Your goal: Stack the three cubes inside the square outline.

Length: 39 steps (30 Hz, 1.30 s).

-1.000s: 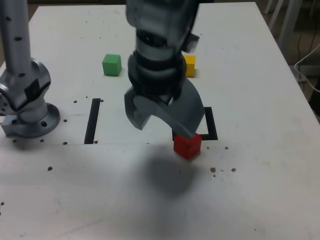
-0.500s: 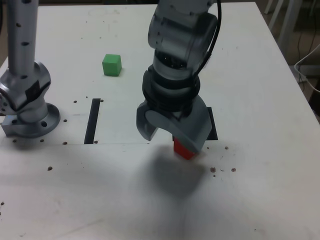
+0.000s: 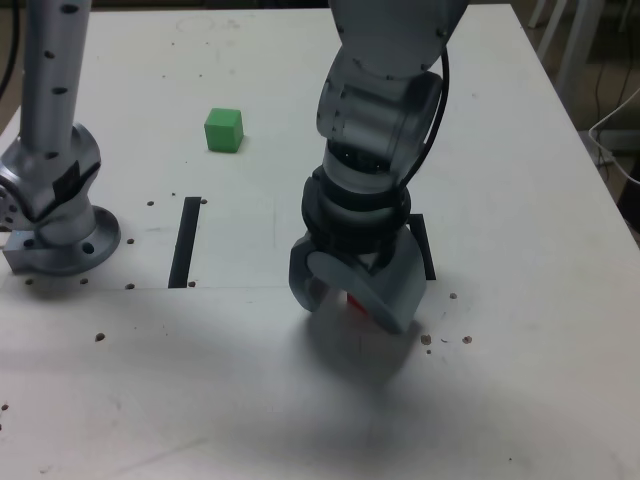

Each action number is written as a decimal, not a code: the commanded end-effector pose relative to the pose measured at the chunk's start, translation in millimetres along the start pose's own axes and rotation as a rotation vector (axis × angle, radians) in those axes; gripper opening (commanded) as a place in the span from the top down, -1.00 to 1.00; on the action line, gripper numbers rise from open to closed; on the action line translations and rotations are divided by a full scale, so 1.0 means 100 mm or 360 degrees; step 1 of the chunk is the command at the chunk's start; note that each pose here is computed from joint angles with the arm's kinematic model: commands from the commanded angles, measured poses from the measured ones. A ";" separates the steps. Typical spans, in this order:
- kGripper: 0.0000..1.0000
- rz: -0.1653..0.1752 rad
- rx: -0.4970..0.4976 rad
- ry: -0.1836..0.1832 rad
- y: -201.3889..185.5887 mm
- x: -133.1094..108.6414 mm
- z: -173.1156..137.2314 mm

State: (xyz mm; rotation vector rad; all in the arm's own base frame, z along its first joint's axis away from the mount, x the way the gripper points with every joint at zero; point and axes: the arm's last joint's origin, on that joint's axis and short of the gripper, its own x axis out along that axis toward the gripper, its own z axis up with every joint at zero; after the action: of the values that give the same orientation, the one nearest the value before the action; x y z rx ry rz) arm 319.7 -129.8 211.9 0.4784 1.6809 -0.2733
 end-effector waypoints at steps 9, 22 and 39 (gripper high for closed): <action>-0.20 0.0018 0.0001 -0.0003 0.01 -0.03 -0.01; 0.17 -0.0008 -0.0002 -0.0028 0.01 -0.07 0.00; 0.43 0.0023 -0.0016 -0.0066 0.05 -0.31 -0.05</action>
State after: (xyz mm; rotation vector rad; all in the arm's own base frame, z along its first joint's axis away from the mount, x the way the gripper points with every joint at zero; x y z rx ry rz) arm 321.5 -130.0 236.4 0.4781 1.6529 -0.2694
